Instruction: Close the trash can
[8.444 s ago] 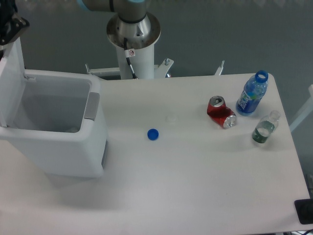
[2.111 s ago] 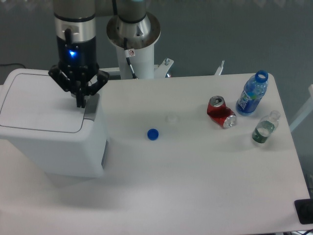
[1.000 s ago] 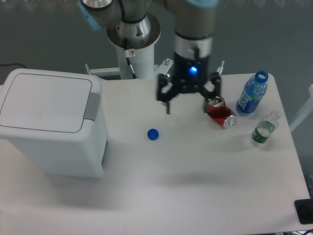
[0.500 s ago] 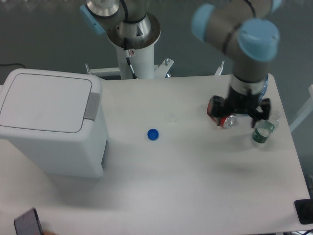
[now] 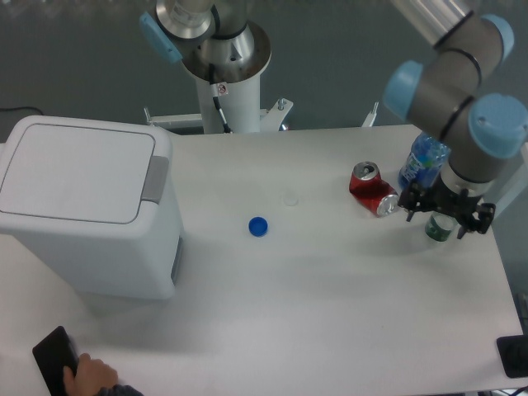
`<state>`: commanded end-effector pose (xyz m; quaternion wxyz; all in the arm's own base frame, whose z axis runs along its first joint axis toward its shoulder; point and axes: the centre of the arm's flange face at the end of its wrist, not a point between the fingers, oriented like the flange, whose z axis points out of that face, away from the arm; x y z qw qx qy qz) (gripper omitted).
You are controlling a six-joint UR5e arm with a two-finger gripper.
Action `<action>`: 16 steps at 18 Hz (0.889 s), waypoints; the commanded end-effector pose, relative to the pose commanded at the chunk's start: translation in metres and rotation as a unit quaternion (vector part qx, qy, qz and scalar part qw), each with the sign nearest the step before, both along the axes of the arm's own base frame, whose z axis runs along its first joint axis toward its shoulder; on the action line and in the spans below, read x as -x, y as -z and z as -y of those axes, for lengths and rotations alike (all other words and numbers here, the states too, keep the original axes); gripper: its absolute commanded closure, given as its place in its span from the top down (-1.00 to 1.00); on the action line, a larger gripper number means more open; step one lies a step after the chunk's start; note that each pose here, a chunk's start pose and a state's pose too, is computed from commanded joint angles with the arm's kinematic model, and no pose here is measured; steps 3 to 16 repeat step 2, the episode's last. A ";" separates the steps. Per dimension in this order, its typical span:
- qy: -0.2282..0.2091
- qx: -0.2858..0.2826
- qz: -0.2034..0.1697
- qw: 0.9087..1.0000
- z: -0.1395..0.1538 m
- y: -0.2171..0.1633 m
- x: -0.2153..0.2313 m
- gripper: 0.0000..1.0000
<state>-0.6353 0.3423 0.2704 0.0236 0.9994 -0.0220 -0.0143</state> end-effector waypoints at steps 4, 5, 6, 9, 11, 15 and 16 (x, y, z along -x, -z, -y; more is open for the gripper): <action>0.001 -0.001 -0.004 1.000 -0.002 -0.006 -0.001 1.00; 0.001 -0.001 -0.004 1.000 -0.002 -0.006 -0.001 1.00; 0.001 -0.001 -0.004 1.000 -0.002 -0.006 -0.001 1.00; 0.001 -0.001 -0.004 1.000 -0.002 -0.006 -0.001 1.00; 0.001 -0.001 -0.004 1.000 -0.002 -0.006 -0.001 1.00; 0.001 -0.001 -0.004 1.000 -0.002 -0.006 -0.001 1.00; 0.001 -0.001 -0.004 1.000 -0.002 -0.006 -0.001 1.00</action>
